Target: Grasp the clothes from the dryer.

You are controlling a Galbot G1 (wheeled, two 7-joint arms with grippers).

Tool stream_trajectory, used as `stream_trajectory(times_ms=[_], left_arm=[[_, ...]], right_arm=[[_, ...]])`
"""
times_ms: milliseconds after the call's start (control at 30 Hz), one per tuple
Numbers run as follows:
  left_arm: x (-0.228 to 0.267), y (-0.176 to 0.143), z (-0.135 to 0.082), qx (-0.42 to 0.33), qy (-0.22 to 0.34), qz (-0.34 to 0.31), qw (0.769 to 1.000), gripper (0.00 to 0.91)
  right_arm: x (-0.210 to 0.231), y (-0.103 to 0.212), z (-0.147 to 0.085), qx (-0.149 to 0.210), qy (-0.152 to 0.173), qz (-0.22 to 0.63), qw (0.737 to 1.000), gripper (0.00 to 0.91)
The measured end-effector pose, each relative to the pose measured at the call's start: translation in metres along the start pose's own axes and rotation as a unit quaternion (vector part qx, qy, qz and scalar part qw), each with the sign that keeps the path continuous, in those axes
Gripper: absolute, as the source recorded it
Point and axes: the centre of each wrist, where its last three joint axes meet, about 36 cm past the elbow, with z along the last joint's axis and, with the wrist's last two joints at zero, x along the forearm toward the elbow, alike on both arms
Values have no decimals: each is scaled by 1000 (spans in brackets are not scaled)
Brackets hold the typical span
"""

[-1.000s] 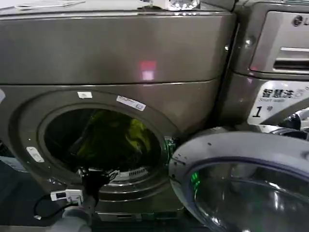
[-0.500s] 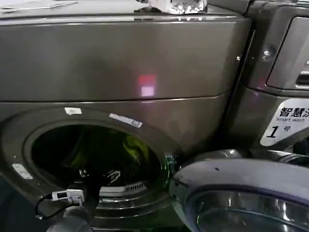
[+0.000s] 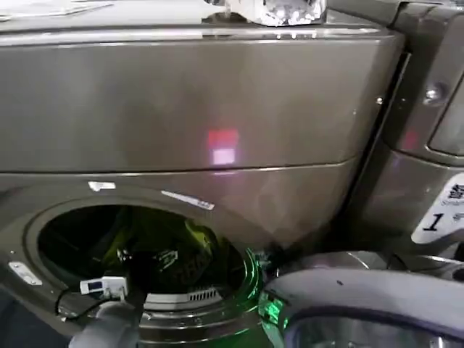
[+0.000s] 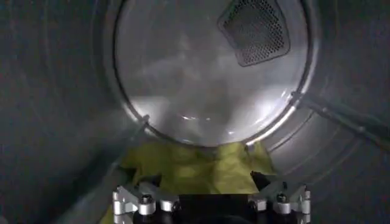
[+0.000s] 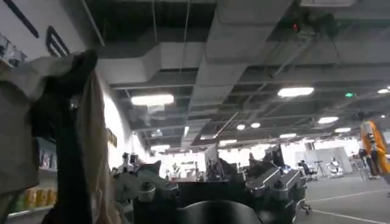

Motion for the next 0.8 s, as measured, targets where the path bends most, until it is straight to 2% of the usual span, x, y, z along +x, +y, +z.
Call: stream_trajectory(times_ms=[233, 333, 433, 567, 633, 800], left_arm=[[-56, -2, -1, -53, 4, 10, 999, 907], [-72, 5, 0, -118, 18, 28, 993, 907], [-80, 9, 2, -211, 31, 73, 974, 907], [-87, 16, -1, -346, 57, 145, 925, 907], [-90, 22, -4, -404, 78, 187, 892, 907], [-98, 29, -14, -489, 128, 285, 814, 907]], right_arm=[[1, 6, 1, 1, -1, -7, 1000, 907], [0, 7, -1, 3, -2, -9, 1000, 907], [-1, 8, -3, 6, -5, -11, 1000, 907], [-1, 8, -5, 8, -7, -12, 1000, 907], [-1, 8, -5, 10, -8, -13, 1000, 907], [1, 10, -5, 14, -8, -17, 1000, 907]])
